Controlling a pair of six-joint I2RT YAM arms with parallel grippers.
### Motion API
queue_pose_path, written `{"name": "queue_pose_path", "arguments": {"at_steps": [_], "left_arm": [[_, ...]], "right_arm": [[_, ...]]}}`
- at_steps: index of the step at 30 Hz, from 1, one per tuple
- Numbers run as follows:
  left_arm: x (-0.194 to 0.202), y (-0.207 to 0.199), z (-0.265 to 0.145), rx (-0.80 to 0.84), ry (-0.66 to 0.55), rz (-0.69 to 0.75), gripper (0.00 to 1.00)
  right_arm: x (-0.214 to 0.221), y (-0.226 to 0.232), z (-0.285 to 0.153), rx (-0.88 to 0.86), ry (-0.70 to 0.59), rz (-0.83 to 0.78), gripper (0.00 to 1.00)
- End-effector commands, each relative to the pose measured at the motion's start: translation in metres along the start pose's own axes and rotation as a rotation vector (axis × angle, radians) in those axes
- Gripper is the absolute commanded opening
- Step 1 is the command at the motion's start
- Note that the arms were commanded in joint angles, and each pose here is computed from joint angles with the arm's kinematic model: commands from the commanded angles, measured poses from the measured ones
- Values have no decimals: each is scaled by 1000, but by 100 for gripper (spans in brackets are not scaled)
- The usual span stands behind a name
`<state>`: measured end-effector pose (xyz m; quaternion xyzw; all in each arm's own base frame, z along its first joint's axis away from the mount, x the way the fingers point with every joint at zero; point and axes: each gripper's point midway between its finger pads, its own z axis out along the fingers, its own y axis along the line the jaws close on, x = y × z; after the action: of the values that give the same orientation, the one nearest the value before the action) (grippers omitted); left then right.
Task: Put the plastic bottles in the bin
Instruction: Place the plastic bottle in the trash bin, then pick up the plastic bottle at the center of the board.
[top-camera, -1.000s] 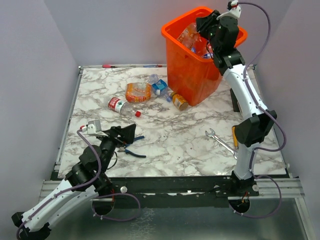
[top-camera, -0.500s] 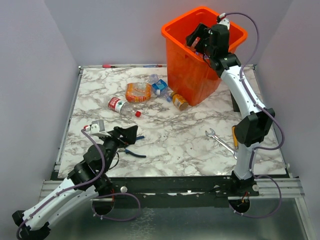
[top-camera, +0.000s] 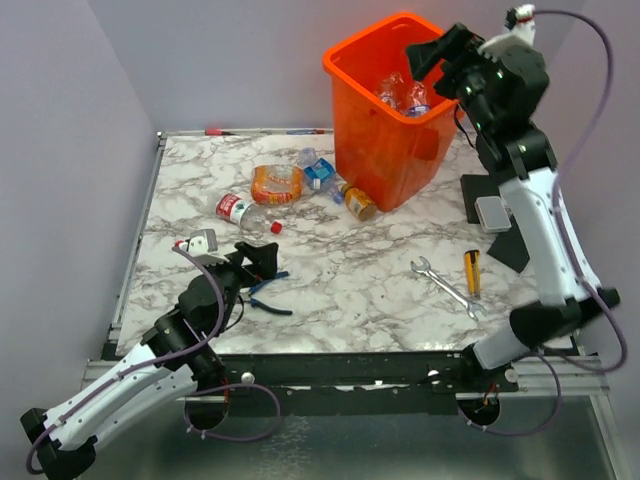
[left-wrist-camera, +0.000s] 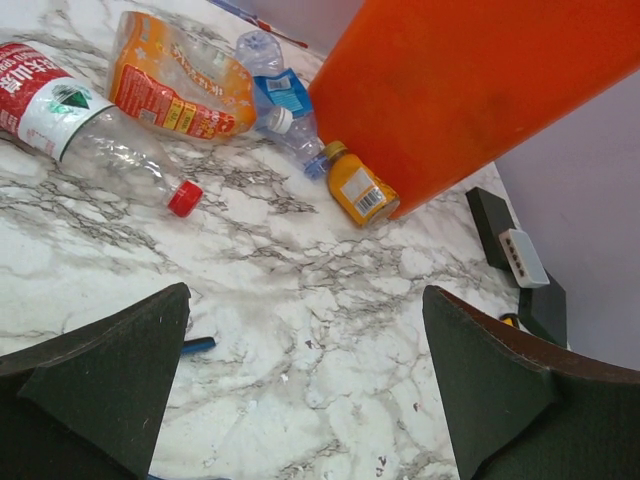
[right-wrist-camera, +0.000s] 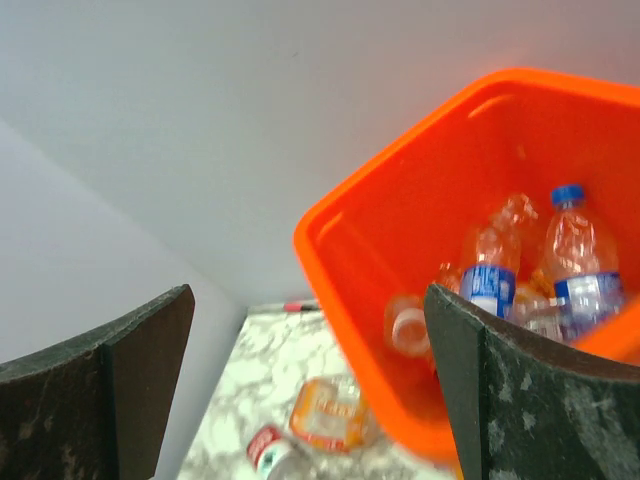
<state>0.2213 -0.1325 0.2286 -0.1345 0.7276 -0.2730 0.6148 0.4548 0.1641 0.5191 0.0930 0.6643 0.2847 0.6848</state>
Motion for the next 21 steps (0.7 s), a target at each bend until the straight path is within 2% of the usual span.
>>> {"name": "queue_pose_path", "arguments": {"at_steps": [1,7,12,17,21], "left_arm": [[-16,14,6,-115,-67,14,99],[-21,24,10,-201,-92,37,99],[-33,28,12,-260,-127,75,99],[-18,5,33,-233,-5,124,99],[0,28,63,-347,97,82,99]], "right_arm": [[-1,21,-67,-180,-41,-20,99],[42,-10,-155,-200,-61,-22,99],[106,-51,-197,-135,33,37,99],[187,-95,-216,-54,156,130,99],[242,-115,-223,-39,257,210,99]]}}
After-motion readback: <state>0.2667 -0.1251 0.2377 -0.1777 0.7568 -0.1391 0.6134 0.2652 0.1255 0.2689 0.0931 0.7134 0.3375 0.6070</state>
